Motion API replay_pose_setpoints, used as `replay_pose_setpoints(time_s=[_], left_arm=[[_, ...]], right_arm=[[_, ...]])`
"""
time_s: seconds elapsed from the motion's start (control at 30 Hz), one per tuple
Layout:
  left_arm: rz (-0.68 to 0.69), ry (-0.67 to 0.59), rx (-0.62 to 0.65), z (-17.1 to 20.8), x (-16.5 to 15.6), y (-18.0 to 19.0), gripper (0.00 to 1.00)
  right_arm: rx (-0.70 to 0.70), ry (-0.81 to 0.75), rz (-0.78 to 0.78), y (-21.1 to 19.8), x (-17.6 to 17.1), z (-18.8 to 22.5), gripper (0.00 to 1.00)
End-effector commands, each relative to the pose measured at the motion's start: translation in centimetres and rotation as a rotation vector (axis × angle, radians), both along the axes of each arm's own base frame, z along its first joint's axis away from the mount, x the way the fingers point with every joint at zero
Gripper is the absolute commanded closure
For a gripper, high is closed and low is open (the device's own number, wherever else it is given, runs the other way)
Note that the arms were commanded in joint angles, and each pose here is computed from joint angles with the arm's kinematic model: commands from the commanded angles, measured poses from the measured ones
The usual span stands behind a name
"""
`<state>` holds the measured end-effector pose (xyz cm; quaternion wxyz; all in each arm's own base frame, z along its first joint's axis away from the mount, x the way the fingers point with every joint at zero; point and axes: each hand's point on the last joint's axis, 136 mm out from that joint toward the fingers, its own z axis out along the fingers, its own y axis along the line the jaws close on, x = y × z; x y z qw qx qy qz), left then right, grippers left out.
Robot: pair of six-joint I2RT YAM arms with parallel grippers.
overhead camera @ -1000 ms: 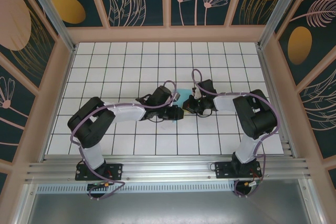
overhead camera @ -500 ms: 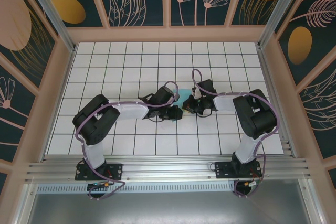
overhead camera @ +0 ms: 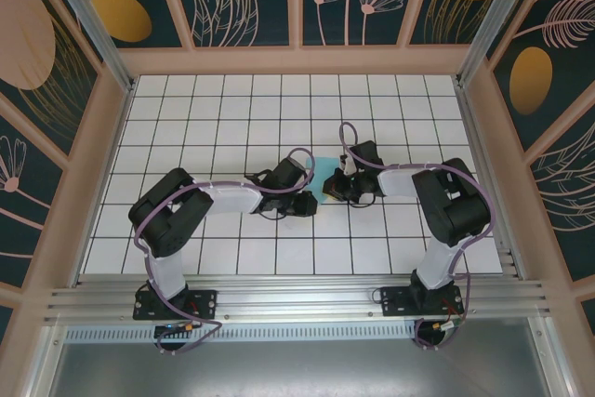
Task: Fold a paper plane with a square sheet of paper (pick it up from the middle)
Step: Third fold the triangle at the center of the table.
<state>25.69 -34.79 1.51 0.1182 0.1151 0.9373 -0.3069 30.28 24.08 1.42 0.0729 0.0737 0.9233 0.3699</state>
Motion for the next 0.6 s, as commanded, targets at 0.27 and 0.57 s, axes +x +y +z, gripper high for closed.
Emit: replay_pose_setpoints(time_s=[0.27,0.57], left_arm=[[0.004,0.064,0.147,-3.9,-2.1,3.5,0.91],[0.004,0.061,0.148,-4.0,-2.1,3.5,0.95]], right_arm=[[-0.071,-0.065,-0.053,-1.1,1.4,1.6,0.91],[0.044,-0.121,0.030,1.2,-0.6,4.5,0.96]])
